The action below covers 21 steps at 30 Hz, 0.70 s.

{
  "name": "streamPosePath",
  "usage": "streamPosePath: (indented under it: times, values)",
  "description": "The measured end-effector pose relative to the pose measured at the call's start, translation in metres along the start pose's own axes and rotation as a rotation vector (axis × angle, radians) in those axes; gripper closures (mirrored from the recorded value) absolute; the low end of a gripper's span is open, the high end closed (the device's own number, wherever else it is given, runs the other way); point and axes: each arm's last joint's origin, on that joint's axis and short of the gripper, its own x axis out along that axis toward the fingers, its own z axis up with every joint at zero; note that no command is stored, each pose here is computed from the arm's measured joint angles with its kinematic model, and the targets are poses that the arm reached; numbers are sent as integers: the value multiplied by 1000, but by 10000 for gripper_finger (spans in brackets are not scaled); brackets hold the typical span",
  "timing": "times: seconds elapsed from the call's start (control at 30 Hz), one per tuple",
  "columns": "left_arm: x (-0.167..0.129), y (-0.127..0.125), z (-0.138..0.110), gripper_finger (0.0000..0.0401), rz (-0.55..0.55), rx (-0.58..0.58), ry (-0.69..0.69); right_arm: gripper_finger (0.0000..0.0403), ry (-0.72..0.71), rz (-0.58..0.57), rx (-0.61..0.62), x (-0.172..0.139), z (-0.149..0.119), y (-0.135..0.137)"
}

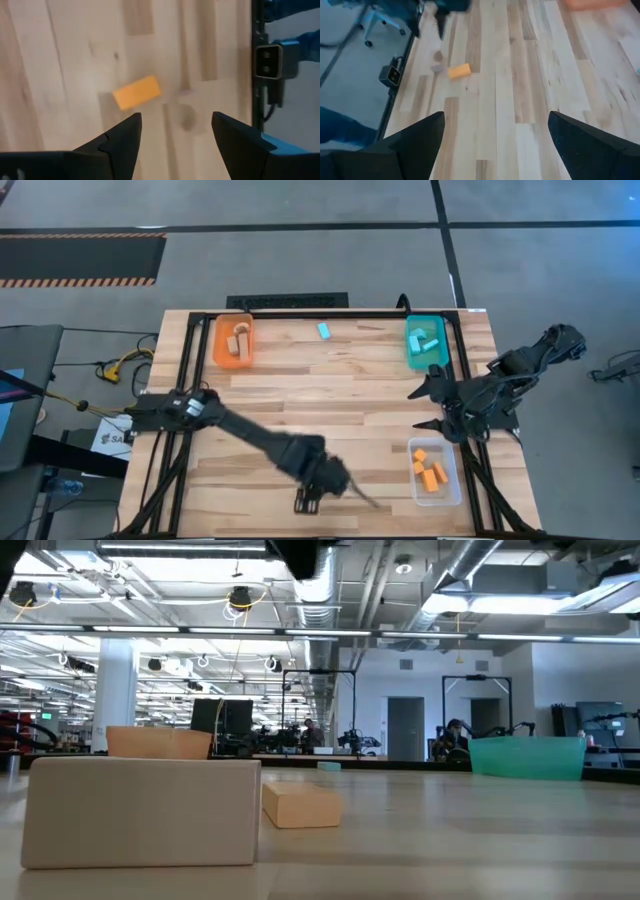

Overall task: Sort & place blocks by color
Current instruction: Put the brown block into the orange bin

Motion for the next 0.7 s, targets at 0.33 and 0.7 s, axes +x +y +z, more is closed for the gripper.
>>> streamPosePath:
  times: [0.33,0.7]
  values:
    - [9,-81,-40,170,173,5,-119,25,-39,31,103,21,9,12]
    - [64,-100,-71,170,265,46,-161,25,-36,52,315,58,18,30]
